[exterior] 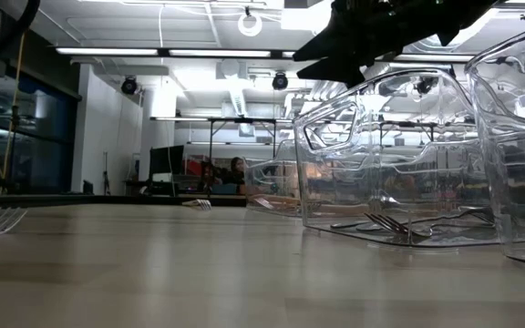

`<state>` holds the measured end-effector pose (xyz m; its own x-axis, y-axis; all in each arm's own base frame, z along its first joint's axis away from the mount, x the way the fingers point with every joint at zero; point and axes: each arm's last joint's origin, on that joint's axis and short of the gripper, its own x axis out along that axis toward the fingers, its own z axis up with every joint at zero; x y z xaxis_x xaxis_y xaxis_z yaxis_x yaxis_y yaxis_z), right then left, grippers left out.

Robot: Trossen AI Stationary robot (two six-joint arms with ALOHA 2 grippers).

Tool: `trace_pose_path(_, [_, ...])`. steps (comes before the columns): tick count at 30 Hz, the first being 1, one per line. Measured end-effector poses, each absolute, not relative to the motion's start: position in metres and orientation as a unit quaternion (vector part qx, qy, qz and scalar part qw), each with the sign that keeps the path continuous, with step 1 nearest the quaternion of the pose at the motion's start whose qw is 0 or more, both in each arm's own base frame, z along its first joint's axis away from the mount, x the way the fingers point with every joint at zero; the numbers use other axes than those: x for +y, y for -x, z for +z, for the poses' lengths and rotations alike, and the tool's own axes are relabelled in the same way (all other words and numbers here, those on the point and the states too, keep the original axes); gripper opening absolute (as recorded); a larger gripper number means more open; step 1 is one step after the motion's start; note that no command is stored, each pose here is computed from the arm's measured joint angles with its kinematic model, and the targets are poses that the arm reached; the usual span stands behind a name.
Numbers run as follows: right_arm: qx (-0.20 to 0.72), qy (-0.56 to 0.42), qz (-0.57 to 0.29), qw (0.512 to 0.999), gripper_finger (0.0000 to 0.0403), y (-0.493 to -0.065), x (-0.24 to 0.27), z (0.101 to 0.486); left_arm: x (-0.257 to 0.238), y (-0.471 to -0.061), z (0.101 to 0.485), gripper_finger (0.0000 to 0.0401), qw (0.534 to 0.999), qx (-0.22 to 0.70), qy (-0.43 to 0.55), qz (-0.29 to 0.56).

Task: Sort silverware by color (type)
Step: Move the black fork from the top

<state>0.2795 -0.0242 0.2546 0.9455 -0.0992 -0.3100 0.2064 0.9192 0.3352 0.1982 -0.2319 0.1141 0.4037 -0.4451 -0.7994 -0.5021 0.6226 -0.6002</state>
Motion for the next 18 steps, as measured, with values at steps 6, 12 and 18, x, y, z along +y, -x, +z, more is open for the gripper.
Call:
trace_pose_path(6, [0.147,-0.185,-0.079,0.969,0.0144,-0.279,-0.024,0.254,-0.232,-0.196,0.114,0.0000,0.705,0.568,0.425,0.005])
trace_pose_path(12, [0.147,-0.184,-0.080,0.969,0.0144,-0.279,-0.024,0.254,-0.232,-0.195,0.113,0.0000,0.697,0.582,0.418,0.000])
trace_pose_path(18, [0.147,-0.184,-0.080,0.969,0.0144,-0.279,-0.024,0.254,-0.225,-0.187,0.121,0.0000,0.692,0.605,0.394,0.015])
